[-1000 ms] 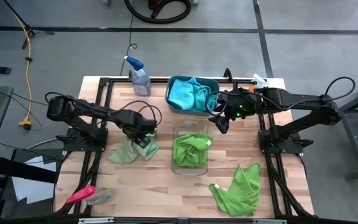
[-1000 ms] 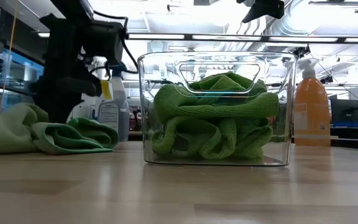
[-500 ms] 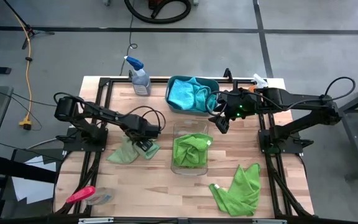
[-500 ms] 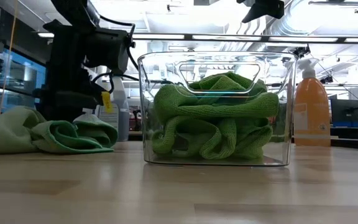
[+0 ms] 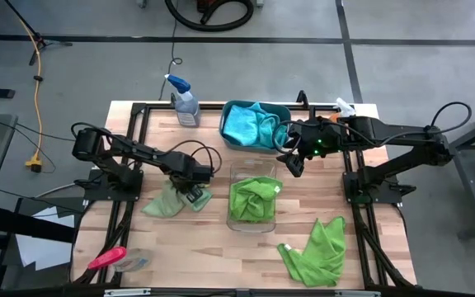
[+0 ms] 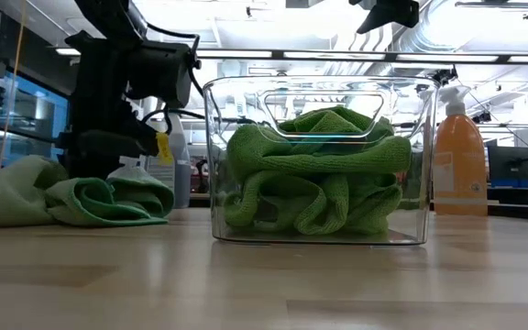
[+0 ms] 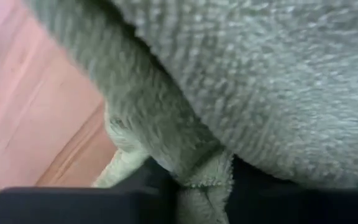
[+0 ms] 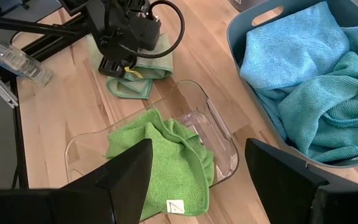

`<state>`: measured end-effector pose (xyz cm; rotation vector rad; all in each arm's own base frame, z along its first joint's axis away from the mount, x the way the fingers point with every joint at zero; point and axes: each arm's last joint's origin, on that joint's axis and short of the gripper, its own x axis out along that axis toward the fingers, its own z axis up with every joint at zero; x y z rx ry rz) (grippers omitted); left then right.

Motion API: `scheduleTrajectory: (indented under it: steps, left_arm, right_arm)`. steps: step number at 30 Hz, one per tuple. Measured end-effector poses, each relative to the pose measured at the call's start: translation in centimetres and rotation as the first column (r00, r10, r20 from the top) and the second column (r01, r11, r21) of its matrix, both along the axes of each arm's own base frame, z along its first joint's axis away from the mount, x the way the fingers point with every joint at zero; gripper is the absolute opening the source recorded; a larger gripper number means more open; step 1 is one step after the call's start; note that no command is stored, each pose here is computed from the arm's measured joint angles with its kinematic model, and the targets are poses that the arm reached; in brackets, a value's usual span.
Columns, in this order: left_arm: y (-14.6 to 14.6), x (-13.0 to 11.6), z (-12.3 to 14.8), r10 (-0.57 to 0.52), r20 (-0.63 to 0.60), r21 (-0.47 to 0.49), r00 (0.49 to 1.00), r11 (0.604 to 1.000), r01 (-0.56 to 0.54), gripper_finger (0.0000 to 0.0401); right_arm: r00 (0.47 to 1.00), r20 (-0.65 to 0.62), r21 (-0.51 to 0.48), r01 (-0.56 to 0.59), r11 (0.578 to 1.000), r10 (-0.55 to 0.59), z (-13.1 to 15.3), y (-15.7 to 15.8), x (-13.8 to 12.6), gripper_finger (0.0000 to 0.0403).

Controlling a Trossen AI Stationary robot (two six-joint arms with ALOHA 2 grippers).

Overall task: Sort microfiber towel by color & place in baskets
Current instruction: Put the light green microfiber towel into the transparent bin

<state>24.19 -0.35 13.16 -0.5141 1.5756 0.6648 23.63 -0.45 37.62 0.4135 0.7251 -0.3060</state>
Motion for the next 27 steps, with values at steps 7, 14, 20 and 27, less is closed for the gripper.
scheduleTrajectory:
  steps: [7, 14, 20, 27]
  left_arm:
    - [0.0, -0.1, 0.7, -0.089, 0.038, -0.011, 0.995, 0.996, 0.089, 0.0012]
    - [0.0, -0.9, 3.5, -0.109, 0.151, 0.009, 0.982, 0.994, 0.109, 0.0003]
    - [0.0, -2.6, 7.5, -0.079, 0.336, 0.002, 0.938, 0.996, 0.084, 0.0001]
    - [0.0, -5.5, 12.4, -0.002, 0.576, -0.028, 0.818, 0.999, 0.022, 0.0001]
  right_arm:
    - [1.0, 0.001, 0.003, 0.003, 1.0, -0.003, 0.0, 0.0, 0.0, 0.0256]
    - [1.0, 0.001, 0.002, 0.003, 1.0, -0.003, 0.0, 0.0, 0.0, 0.0256]
    - [1.0, 0.001, 0.002, 0.002, 1.0, -0.002, 0.0, 0.0, 0.0, 0.0256]
    - [1.0, -0.001, -0.009, -0.009, 1.0, 0.009, 0.0, 0.0, 0.0, 0.0256]
